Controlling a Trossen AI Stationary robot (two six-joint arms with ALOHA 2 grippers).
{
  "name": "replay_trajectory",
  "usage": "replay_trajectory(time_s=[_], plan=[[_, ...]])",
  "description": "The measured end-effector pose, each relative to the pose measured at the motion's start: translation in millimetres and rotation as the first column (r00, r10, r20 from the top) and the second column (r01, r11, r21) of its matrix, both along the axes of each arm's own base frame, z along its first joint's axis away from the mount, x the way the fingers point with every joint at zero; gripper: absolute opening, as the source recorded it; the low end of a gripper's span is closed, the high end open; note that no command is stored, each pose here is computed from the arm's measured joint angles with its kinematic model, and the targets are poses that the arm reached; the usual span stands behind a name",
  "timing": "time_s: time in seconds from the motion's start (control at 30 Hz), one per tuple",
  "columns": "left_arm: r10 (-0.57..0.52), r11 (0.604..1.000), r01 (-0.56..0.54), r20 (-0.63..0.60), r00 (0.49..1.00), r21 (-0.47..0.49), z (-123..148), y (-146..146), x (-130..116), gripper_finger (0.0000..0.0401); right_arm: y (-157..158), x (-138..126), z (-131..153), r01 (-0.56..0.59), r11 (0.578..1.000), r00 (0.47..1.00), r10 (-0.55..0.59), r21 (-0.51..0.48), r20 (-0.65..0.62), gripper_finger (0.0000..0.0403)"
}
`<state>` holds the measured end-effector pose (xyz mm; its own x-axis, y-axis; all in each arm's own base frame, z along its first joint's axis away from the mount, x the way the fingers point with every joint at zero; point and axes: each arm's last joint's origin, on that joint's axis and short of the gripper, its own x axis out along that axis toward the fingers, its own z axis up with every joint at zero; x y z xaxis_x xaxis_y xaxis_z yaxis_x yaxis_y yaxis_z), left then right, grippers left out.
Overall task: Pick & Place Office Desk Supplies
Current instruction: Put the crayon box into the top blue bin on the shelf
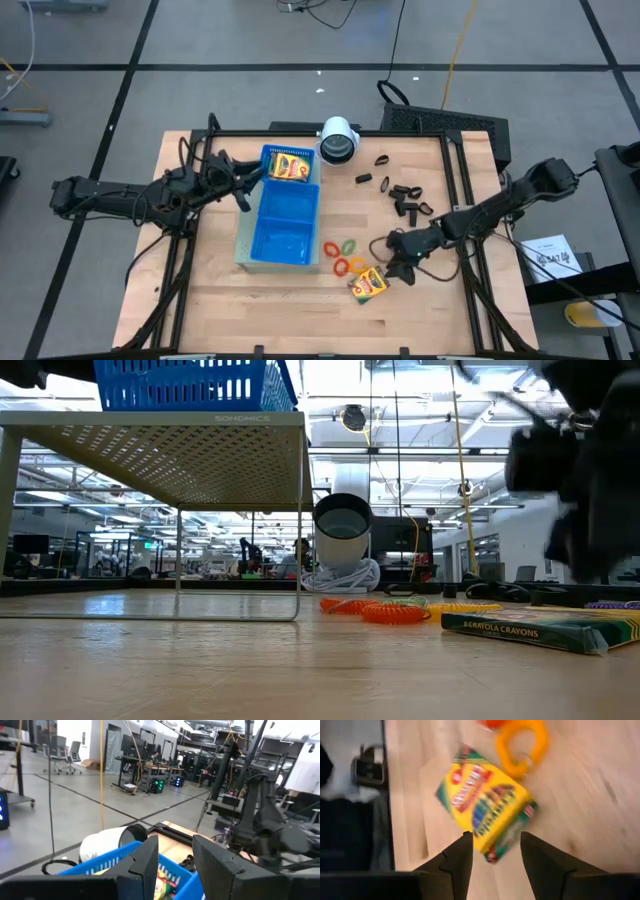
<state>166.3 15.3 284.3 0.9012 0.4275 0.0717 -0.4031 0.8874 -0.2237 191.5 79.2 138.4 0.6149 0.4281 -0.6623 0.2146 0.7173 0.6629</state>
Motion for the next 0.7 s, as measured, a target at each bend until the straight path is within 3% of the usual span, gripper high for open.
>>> replay_trajectory(time_s=[0.2, 0.7], plan=[[-0.005, 1.0, 0.005, 0.0, 1.0, -0.003, -0.1, -0.1, 0.1, 0.0129, -7.6, -16.5, -19.3, 0.11, 0.984, 0.987, -0.124, 0.141, 0.1, 0.0153], [-0.004, 1.0, 0.004, -0.009, 1.0, 0.002, -0.7, -0.1, 0.1, 0.0129, -0.6, -2.4, -34.6, 0.074, 0.996, 0.996, -0.077, 0.05, 0.051, 0.0129]])
